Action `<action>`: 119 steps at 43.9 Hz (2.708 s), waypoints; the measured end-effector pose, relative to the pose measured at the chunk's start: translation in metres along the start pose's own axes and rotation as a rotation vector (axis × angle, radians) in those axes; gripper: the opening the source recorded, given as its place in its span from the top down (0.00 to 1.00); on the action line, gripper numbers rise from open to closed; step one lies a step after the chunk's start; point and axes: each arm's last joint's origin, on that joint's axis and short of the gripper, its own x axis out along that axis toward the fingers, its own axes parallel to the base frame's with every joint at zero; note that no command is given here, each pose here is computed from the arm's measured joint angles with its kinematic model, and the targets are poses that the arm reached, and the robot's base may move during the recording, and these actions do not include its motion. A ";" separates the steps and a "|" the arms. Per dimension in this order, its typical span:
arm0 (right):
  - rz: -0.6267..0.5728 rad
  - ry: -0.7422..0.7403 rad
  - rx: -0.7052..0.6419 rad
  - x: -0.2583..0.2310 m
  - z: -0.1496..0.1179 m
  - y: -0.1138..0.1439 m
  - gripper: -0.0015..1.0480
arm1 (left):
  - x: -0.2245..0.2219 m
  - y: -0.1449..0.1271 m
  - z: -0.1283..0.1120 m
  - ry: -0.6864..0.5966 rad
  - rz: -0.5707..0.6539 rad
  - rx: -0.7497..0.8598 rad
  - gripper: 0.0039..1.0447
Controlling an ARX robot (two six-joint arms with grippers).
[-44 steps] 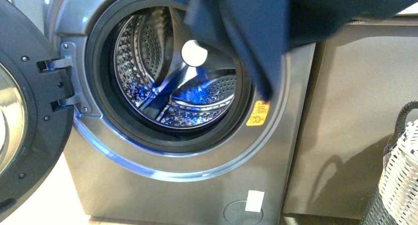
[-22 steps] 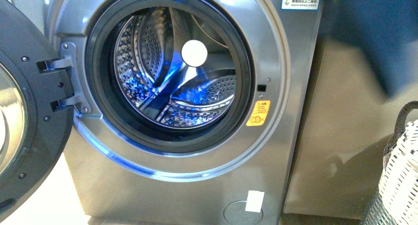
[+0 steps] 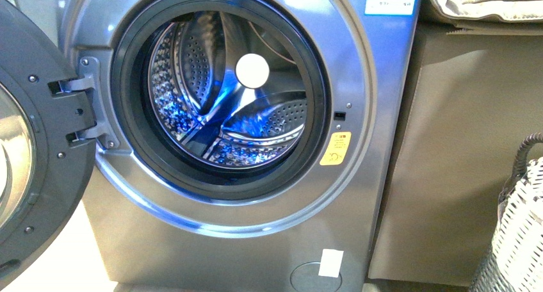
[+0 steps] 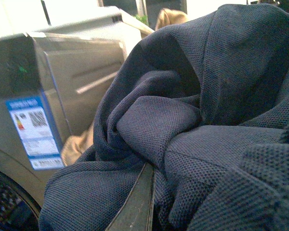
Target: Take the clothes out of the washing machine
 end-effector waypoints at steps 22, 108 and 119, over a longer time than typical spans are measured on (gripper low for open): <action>-0.181 0.284 0.039 -0.002 -0.126 -0.060 0.91 | -0.186 0.012 -0.094 0.292 0.901 0.043 0.74; -0.066 0.197 -0.129 -0.130 -0.111 0.102 0.86 | -0.380 -0.032 -0.279 0.400 0.892 0.036 0.97; -0.066 0.207 -0.132 -0.141 -0.134 0.099 0.98 | -0.383 -0.036 -0.278 0.390 0.891 0.041 0.97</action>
